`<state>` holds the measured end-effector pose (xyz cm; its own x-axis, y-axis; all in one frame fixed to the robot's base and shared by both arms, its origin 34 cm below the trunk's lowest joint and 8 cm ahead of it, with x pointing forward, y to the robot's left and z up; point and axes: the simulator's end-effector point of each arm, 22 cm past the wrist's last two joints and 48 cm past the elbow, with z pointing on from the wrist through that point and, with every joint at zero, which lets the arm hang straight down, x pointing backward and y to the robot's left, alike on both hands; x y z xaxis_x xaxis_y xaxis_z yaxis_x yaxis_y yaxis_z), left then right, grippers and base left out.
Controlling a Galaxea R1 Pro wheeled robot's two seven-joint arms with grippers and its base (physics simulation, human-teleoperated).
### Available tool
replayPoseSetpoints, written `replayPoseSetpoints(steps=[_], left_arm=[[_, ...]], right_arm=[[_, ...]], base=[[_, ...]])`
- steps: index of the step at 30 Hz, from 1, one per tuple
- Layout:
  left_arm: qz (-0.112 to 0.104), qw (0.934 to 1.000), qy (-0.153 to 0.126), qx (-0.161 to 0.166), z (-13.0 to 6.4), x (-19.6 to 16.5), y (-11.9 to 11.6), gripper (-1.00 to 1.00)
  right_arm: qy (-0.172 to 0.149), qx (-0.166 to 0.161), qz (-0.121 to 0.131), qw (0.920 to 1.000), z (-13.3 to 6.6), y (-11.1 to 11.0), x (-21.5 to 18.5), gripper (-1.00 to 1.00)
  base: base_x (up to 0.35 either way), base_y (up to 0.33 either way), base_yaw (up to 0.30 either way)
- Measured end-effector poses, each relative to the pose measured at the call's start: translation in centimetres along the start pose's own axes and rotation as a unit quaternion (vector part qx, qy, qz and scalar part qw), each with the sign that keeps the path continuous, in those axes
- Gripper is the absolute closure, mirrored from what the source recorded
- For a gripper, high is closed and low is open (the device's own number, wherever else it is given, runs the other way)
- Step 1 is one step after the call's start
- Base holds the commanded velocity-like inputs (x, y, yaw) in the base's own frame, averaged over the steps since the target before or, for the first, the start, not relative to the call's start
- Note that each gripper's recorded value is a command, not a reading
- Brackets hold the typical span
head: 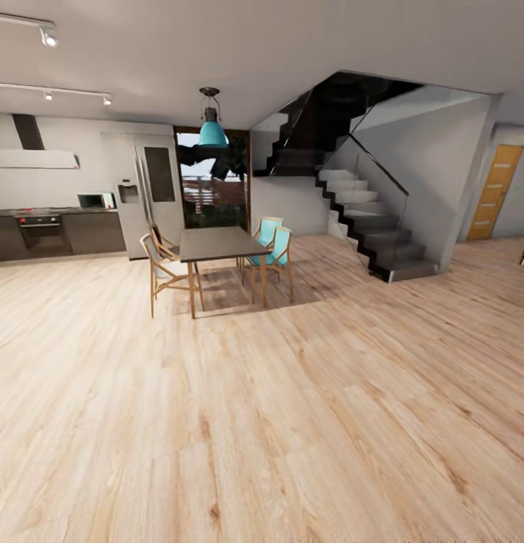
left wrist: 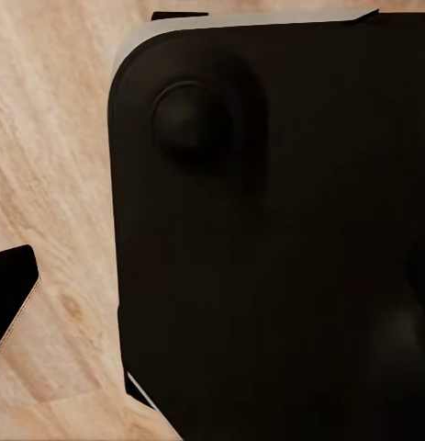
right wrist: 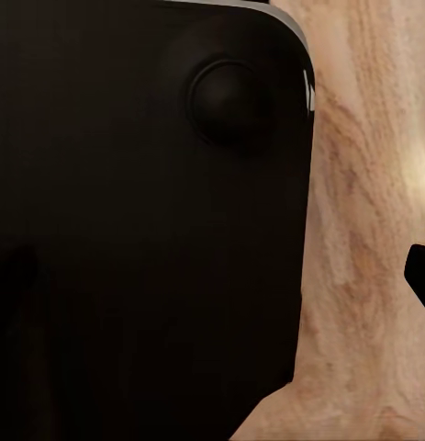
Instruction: Turn on the radio receiver that's on the table in the living room.
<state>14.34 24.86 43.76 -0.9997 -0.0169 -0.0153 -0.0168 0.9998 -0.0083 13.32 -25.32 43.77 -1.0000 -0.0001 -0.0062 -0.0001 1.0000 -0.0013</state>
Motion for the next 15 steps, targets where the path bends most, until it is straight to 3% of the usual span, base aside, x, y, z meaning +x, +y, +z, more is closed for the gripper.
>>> replayPoseSetpoints(steps=[15], left_arm=[[0.0, 1.0, 0.0, 0.0, 0.0, 0.0, 0.06, -1.0]], right_arm=[[0.0, -0.001, 0.0, 1.0, 0.0, 0.03, 0.0, -1.0]], base=[[0.0, 0.0, -0.287]])
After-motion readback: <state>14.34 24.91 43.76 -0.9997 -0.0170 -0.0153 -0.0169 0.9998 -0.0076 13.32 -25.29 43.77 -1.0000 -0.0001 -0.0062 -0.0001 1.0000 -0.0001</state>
